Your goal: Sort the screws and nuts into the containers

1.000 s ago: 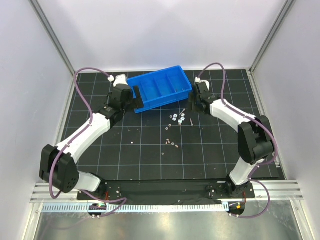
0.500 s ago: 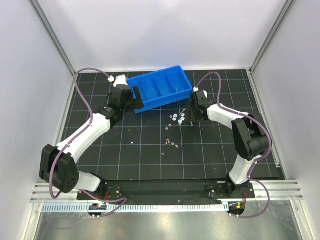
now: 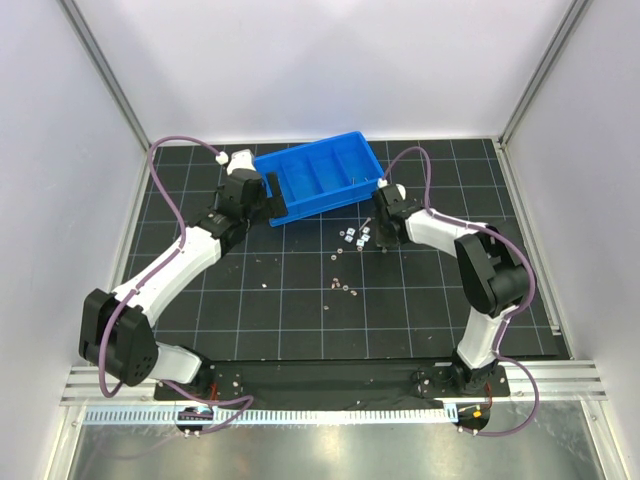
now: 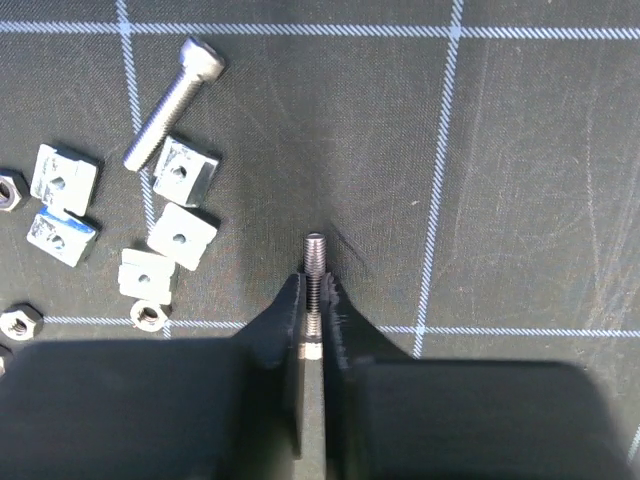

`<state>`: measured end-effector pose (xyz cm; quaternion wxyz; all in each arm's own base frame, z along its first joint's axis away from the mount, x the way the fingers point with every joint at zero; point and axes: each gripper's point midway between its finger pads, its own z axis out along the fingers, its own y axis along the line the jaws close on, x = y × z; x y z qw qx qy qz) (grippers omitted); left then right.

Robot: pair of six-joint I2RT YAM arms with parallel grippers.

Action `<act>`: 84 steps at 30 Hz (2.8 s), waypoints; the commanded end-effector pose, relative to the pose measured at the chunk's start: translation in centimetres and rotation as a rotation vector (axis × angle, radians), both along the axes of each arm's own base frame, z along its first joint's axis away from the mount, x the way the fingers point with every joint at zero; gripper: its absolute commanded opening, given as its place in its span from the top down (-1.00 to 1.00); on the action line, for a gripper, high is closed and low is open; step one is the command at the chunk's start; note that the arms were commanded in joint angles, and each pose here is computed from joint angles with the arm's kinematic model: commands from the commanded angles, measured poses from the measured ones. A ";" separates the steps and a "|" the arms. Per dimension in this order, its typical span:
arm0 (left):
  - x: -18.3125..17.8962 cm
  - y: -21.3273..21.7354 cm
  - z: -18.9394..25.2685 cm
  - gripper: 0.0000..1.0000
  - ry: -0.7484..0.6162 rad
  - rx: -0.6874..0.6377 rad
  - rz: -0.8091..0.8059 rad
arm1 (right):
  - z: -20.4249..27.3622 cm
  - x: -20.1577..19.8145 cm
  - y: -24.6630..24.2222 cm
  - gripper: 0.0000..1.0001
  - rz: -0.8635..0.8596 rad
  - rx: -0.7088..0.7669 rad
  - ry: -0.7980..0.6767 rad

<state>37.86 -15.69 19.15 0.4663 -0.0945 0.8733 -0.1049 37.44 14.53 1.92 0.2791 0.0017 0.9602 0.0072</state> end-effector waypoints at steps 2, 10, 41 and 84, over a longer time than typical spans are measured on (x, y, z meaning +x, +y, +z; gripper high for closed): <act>0.2 0.7 0.9 -0.81 -0.027 -0.005 0.037 | -0.9 -0.6 -0.8 0.98 -0.018 -0.050 0.053; 0.0 1.5 1.5 -0.81 -0.044 0.012 0.060 | 11.6 4.3 2.7 0.98 0.037 0.109 -0.186; 0.6 1.9 1.5 -0.83 -0.044 0.035 0.066 | 18.1 22.2 8.1 -0.13 0.175 -0.005 -0.503; -1.9 2.7 -0.7 -0.83 0.019 0.004 0.094 | 3.6 9.4 5.1 -0.04 -0.119 0.124 -0.193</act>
